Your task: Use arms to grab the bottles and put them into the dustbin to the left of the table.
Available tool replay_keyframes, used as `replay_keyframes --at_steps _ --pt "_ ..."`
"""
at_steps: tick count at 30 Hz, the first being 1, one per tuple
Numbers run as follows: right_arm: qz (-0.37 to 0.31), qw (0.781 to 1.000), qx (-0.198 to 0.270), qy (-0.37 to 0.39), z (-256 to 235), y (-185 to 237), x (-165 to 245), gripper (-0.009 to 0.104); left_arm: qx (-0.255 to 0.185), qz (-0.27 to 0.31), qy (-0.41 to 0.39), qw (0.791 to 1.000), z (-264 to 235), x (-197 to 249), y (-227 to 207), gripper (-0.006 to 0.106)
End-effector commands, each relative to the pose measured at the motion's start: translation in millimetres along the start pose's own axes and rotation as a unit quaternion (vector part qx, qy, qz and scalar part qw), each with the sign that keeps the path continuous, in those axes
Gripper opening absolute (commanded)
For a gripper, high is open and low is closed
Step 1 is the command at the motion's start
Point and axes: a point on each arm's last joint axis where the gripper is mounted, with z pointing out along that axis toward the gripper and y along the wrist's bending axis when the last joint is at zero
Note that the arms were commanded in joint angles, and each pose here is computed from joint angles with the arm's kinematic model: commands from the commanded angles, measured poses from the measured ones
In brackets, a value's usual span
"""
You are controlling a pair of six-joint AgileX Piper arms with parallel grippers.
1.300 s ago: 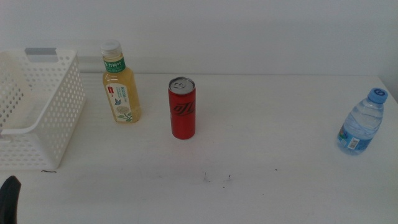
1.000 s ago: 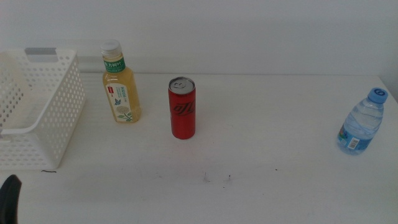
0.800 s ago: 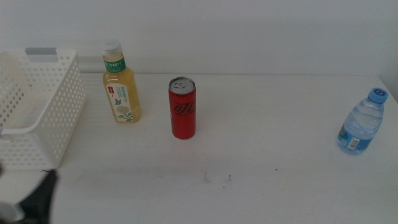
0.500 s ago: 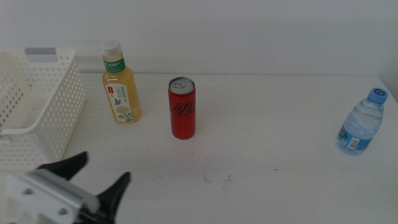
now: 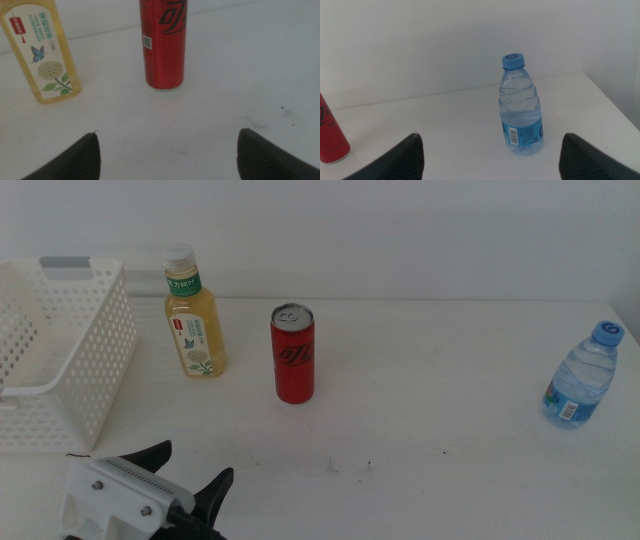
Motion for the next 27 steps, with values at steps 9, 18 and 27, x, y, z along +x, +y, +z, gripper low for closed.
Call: replay_keyframes --at_steps 9,18,27 --pt "-0.007 1.0 0.004 -0.005 0 -1 0 0.091 -0.001 -0.002 -0.018 1.0 -2 -4 0 0.094" --pt "-0.007 1.0 0.004 -0.005 0 -1 0 0.091 0.021 0.003 -0.039 0.999 74 -27 -9 0.094" --pt "-0.007 1.0 0.004 -0.005 0 -1 0 0.091 0.029 -0.009 -0.059 0.998 142 -19 -14 0.094"
